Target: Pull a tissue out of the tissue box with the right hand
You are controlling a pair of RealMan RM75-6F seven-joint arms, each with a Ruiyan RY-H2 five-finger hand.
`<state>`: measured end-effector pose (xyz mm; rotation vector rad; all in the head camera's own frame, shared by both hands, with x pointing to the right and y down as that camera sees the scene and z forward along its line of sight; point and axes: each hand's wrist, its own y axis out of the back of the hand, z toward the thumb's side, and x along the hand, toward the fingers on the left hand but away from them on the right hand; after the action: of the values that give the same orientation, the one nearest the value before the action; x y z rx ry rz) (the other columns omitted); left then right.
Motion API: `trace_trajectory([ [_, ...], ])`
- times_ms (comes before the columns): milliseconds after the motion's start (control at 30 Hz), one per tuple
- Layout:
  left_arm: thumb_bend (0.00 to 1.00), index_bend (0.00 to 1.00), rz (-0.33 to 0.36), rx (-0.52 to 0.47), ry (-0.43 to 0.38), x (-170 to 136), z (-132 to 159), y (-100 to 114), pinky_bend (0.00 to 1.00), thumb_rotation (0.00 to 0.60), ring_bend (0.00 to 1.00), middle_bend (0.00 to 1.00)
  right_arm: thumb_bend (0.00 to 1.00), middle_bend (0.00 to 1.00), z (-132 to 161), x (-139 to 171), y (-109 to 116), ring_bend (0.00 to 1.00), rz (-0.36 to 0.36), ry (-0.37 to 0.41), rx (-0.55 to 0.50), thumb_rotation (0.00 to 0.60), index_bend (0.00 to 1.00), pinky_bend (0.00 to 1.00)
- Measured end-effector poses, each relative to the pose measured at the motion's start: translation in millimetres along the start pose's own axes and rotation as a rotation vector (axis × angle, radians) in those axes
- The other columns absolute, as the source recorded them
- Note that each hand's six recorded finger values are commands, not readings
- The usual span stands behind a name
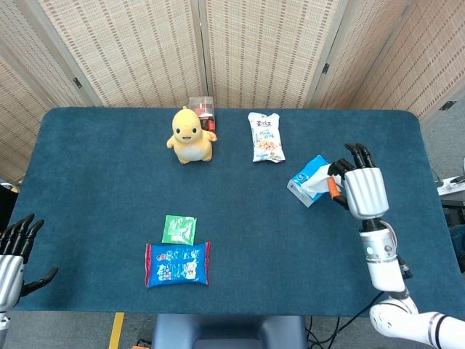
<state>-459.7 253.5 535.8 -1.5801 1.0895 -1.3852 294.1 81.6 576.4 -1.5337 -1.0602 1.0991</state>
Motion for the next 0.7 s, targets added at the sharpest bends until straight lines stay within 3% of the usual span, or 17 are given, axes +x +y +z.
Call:
trace_trajectory([
  [133, 0.25, 0.00, -0.001, 0.003, -0.003, -1, 1, 0, 0.14, 0.600, 0.00, 0.00, 0.43, 0.52, 7, 34, 20, 0.16, -0.035, 0.068, -0.044, 0.600, 0.56, 0.15],
  [233, 0.25, 0.00, -0.001, 0.005, -0.007, -1, 2, 0, 0.14, 0.600, 0.00, 0.00, 0.42, 0.52, 7, 63, 21, 0.16, -0.019, 0.099, -0.070, 0.600, 0.56, 0.15],
  [433, 0.25, 0.00, -0.001, 0.007, -0.010, -2, 3, -1, 0.14, 0.600, 0.00, 0.00, 0.42, 0.51, -3, 106, 2, 0.16, 0.064, 0.105, -0.073, 0.600, 0.56, 0.15],
  [700, 0.25, 0.00, -0.004, 0.008, -0.011, -2, 3, -1, 0.14, 0.600, 0.00, 0.00, 0.40, 0.43, -17, 129, -27, 0.13, 0.158, 0.079, -0.034, 0.600, 0.55, 0.13],
])
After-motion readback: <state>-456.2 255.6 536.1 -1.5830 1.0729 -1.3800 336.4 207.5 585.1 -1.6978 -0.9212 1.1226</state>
